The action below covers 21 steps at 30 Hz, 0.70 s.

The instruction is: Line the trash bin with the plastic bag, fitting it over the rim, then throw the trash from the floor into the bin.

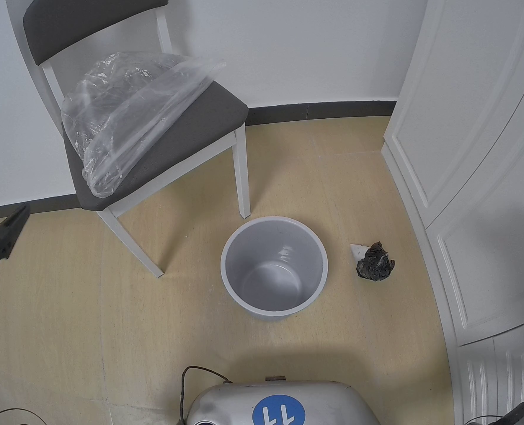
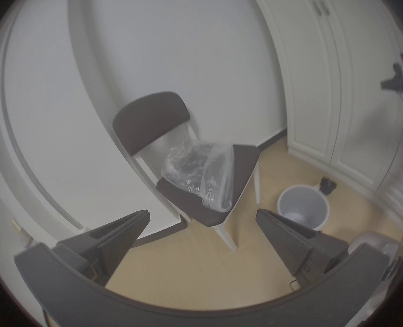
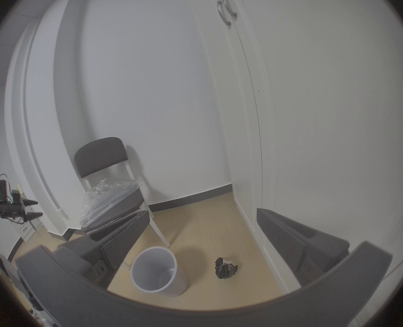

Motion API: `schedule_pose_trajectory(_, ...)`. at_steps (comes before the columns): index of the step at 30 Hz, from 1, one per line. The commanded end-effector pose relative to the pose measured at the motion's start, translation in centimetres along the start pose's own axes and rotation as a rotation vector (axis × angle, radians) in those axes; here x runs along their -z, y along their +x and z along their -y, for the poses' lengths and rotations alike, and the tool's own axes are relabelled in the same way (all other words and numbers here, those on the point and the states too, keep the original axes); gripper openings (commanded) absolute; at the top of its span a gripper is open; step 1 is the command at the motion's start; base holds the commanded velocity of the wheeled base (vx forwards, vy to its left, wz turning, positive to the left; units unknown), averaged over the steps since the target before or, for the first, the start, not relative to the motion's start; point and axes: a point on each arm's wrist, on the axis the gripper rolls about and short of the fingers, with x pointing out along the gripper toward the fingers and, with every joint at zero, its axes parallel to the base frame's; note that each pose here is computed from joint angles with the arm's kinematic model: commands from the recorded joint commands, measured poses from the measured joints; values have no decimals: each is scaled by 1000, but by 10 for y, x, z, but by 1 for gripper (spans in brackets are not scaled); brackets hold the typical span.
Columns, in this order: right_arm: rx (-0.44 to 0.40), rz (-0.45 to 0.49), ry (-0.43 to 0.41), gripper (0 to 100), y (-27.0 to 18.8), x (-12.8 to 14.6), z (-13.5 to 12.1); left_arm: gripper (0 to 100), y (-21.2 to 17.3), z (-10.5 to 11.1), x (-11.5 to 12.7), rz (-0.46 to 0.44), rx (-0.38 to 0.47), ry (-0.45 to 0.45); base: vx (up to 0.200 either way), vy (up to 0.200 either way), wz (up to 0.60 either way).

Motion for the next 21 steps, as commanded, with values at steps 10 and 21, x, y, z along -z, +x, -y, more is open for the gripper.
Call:
schedule_pose_trajectory(10,82,-77,17,100,41,10,10,100,147,68,-11,-281,-45,346,0,0,0)
schedule_pose_trajectory(21,85,-90,-21,100,39,15,11,100,172,69,-9,-374,-161,436,0,0,0)
